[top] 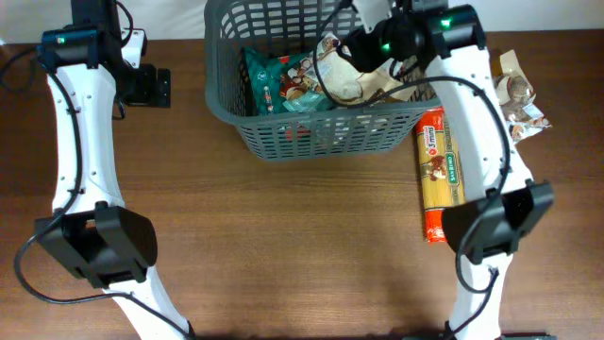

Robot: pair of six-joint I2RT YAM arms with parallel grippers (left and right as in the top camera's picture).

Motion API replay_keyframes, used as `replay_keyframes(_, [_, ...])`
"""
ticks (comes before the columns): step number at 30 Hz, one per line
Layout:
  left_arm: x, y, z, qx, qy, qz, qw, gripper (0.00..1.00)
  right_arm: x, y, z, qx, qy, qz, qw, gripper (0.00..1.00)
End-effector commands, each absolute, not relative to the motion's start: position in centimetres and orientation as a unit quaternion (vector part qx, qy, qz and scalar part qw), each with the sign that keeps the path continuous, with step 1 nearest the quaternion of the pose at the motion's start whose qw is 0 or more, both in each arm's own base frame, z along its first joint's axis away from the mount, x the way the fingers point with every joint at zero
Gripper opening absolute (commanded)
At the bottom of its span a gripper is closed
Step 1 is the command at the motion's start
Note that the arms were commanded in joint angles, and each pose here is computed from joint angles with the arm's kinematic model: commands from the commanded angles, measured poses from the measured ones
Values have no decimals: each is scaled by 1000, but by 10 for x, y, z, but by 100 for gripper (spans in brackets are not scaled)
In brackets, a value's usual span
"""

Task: Pack container
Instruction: 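Carry the rice bag over the basket and release it inside, then move the right gripper to the brown snack pouch and grasp it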

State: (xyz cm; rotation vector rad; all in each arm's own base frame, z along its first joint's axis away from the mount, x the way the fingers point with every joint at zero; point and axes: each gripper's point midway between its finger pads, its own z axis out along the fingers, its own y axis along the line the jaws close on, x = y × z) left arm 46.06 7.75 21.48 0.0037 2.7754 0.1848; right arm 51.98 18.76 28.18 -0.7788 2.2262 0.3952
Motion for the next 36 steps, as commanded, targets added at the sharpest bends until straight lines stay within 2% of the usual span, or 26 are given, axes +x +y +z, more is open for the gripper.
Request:
replay_keyframes(1, [461,78,212,-4,982,61,177,99,490,167,395,-248,835,145,469,52])
replay_keyframes(6, [461,78,212,-4,982,61,177,99,453,113,448,-165,840,105,506,58])
replay_keyframes(11, [461,78,212,-4,982,61,177,99,427,42,444,-58,876,69,474,61])
replay_keyframes(12, [461,78,212,-4,982,61,177,99,423,27,436,-38,885,63,460,66])
replay_keyframes(14, [461,78,212,-4,982,61,177,99,421,2,419,-7,902,52,429,67])
replay_keyframes(27, [461,78,212,-4,982,61,177,99,451,-136,275,143,956,-17,254,67])
replay_keyframes(32, [461,78,212,-4,982,61,177,99,460,-171,223,153,966,-77,193,68])
replay_keyframes(36, [461,78,212,-4,982,61,177,99,471,-183,190,148,970,-95,168,73])
